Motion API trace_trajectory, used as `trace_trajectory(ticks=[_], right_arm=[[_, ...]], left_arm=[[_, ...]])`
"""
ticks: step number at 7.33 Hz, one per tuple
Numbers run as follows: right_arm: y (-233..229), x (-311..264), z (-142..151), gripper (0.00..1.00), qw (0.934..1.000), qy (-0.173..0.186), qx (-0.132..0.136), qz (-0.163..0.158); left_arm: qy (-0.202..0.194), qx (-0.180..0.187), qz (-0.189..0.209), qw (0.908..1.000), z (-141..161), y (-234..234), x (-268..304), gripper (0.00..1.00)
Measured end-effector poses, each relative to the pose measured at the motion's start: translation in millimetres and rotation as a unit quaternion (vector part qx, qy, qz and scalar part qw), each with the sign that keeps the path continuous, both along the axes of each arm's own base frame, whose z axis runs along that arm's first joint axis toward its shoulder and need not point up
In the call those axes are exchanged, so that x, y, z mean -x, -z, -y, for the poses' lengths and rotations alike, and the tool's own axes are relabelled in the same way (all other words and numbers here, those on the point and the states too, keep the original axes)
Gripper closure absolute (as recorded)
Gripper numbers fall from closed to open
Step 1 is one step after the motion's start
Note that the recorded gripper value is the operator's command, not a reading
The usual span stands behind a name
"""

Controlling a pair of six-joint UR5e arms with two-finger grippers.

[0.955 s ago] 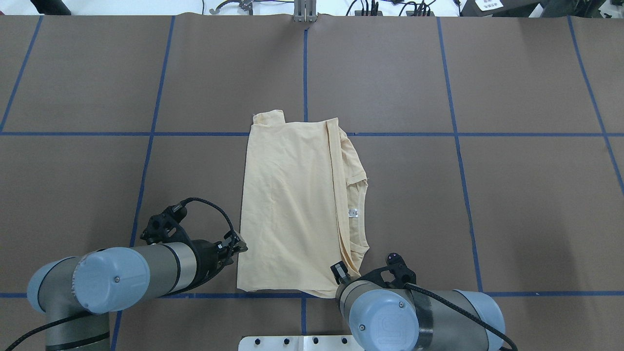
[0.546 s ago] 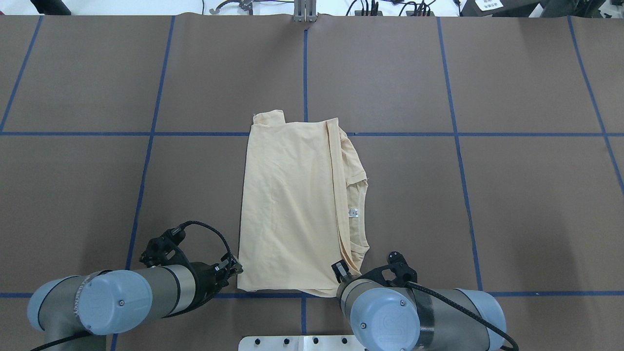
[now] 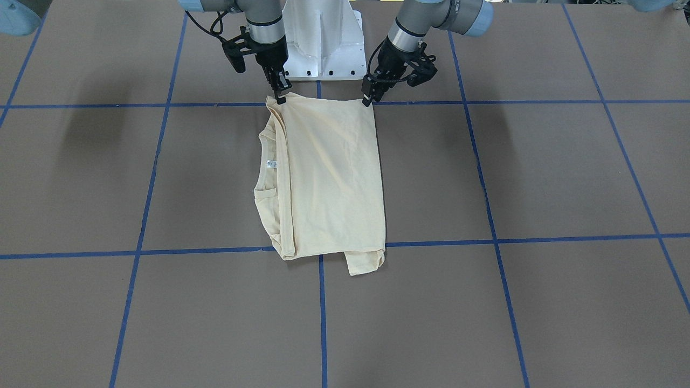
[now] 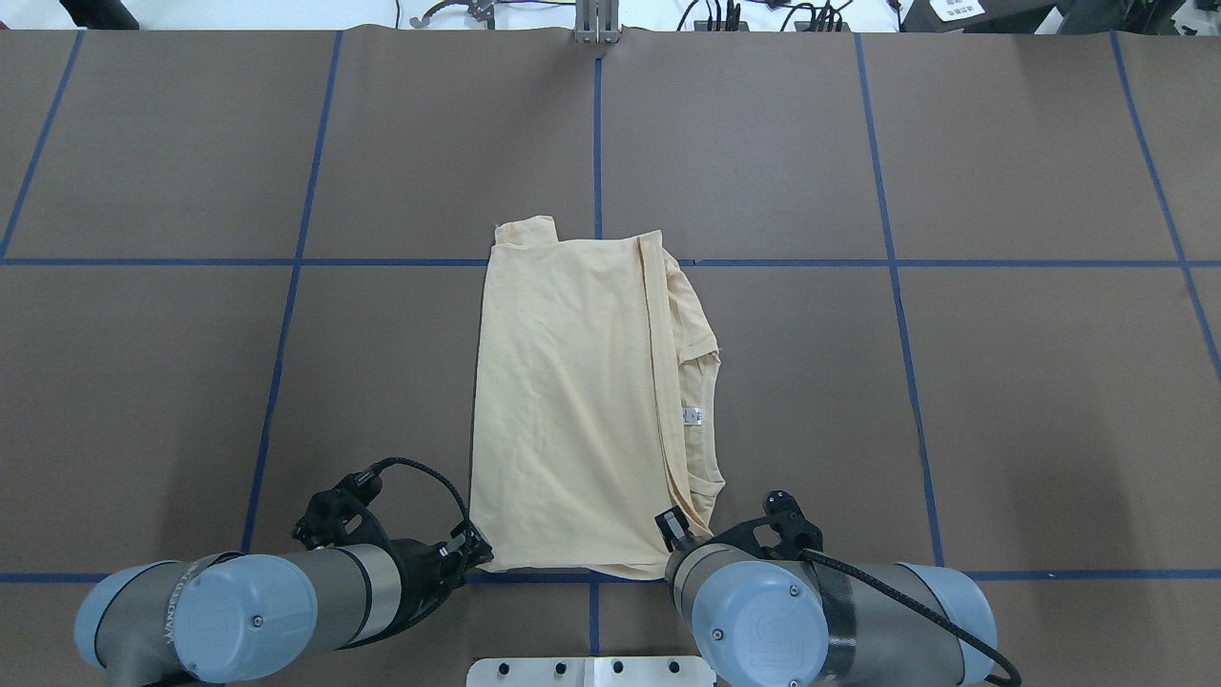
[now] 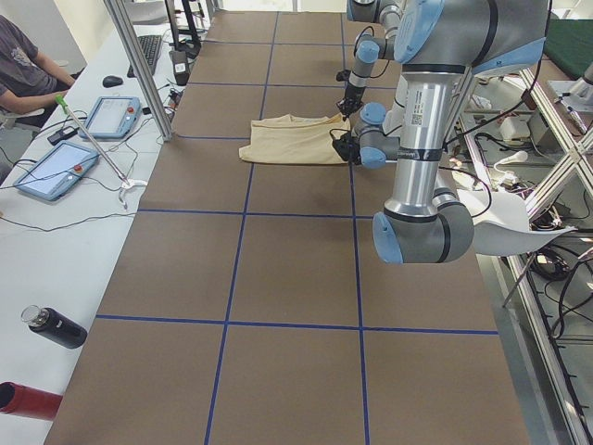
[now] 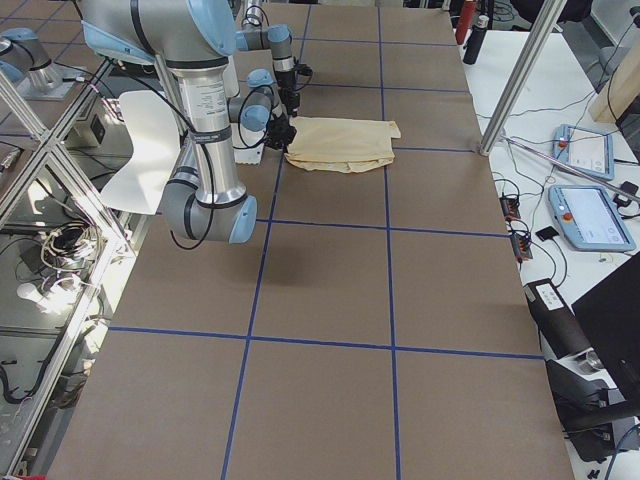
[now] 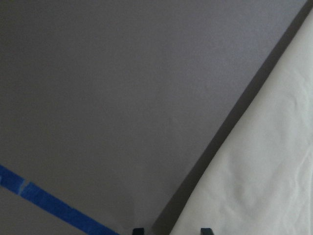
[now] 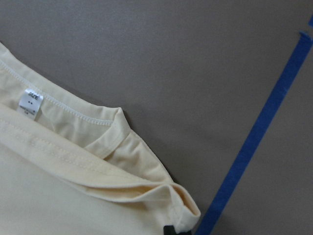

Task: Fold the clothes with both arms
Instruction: 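Lower the left gripper to the other near corner of the folded shirt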

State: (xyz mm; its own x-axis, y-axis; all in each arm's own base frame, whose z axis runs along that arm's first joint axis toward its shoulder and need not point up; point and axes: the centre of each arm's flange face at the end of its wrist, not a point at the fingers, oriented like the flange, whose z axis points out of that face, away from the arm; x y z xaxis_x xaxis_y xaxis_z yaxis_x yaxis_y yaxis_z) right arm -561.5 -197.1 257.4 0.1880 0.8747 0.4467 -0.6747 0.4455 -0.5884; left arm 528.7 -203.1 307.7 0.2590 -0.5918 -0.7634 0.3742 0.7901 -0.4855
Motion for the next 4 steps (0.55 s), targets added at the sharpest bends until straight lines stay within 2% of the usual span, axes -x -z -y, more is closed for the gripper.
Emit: trace_trajectory(ticks=[4], right_arm=[[0.2, -1.5, 0.7, 1.0, 1.0, -0.001, 0.0, 0.001]], left_arm=[[-0.006, -0.001, 0.002, 1.0, -5.2, -0.3, -9.4, 0.58]])
